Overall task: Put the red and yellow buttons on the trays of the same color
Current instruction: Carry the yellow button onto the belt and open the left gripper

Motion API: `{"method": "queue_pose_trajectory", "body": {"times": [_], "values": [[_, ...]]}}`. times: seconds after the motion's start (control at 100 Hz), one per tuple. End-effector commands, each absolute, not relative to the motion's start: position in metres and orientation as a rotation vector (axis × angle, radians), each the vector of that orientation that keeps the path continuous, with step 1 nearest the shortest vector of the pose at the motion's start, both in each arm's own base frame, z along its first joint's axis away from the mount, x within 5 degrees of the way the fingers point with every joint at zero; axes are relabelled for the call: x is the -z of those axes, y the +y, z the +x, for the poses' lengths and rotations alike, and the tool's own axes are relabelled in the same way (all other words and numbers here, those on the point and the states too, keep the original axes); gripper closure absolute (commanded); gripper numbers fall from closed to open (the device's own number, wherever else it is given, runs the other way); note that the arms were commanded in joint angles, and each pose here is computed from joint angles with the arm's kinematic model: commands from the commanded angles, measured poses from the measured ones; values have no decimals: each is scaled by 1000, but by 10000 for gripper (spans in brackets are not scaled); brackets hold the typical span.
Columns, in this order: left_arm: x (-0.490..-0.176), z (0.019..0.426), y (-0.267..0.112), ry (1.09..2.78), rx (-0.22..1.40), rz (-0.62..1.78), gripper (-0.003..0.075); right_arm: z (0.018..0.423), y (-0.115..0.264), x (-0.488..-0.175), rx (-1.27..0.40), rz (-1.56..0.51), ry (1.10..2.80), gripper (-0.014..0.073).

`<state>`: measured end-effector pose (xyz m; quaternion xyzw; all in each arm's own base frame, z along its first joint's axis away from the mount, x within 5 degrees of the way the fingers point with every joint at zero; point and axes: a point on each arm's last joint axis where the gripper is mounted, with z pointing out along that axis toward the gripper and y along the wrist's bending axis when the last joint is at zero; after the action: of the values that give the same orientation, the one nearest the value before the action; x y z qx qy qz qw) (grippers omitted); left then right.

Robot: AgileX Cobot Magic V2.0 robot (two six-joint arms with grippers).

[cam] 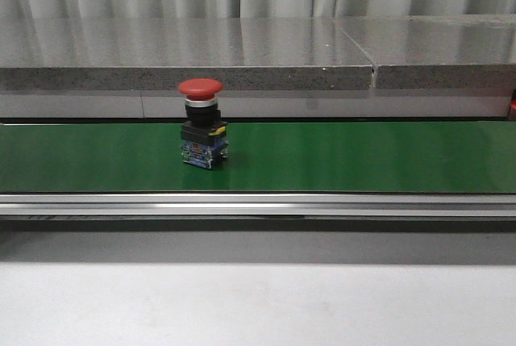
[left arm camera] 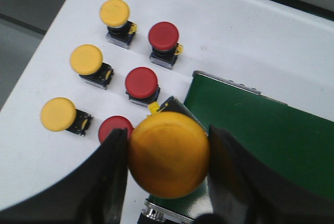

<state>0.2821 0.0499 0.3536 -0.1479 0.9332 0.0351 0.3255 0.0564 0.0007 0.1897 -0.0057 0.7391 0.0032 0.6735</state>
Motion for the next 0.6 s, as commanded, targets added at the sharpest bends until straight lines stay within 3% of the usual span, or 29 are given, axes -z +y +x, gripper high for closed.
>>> {"method": "queue_pose_trajectory", "body": {"times": [0.0, 0.59], "values": [[-363, 293, 41, 2408, -84, -315, 739, 55, 1, -202, -6, -16, 1557, 663], [-304, 335, 5, 2610, -61, -128, 739, 55, 1, -202, -6, -16, 1557, 663]]}}
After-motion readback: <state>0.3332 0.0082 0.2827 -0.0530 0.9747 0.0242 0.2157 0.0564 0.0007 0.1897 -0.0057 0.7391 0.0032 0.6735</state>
